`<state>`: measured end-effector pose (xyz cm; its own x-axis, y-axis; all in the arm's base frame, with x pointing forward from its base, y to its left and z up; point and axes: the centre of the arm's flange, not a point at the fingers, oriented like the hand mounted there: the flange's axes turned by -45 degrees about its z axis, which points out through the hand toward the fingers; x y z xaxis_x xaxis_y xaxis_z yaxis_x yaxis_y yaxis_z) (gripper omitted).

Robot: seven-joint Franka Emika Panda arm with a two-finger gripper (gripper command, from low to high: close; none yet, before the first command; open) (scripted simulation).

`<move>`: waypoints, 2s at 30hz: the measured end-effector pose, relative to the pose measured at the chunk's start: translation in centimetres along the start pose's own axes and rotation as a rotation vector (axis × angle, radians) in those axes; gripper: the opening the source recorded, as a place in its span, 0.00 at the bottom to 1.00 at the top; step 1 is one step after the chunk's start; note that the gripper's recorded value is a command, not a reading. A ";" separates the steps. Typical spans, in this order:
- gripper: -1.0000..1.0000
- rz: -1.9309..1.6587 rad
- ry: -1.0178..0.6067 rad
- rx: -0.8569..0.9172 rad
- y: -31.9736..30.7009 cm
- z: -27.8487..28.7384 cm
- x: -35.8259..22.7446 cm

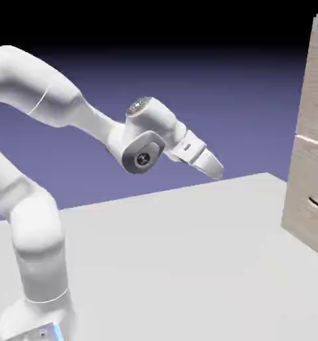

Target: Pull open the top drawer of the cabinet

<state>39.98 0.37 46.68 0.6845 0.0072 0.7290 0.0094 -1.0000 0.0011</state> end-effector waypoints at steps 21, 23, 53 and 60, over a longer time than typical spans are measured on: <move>0.50 0.751 0.348 0.076 3.0 5.2 19.7; 0.50 0.816 0.379 0.097 3.2 5.8 21.2; 0.50 1.477 0.584 0.584 3.4 17.0 33.1; 0.50 1.483 0.588 0.585 3.6 19.0 35.1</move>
<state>77.91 -2.90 59.27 0.0106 -0.9999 0.0082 -0.0031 -0.0083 -1.0000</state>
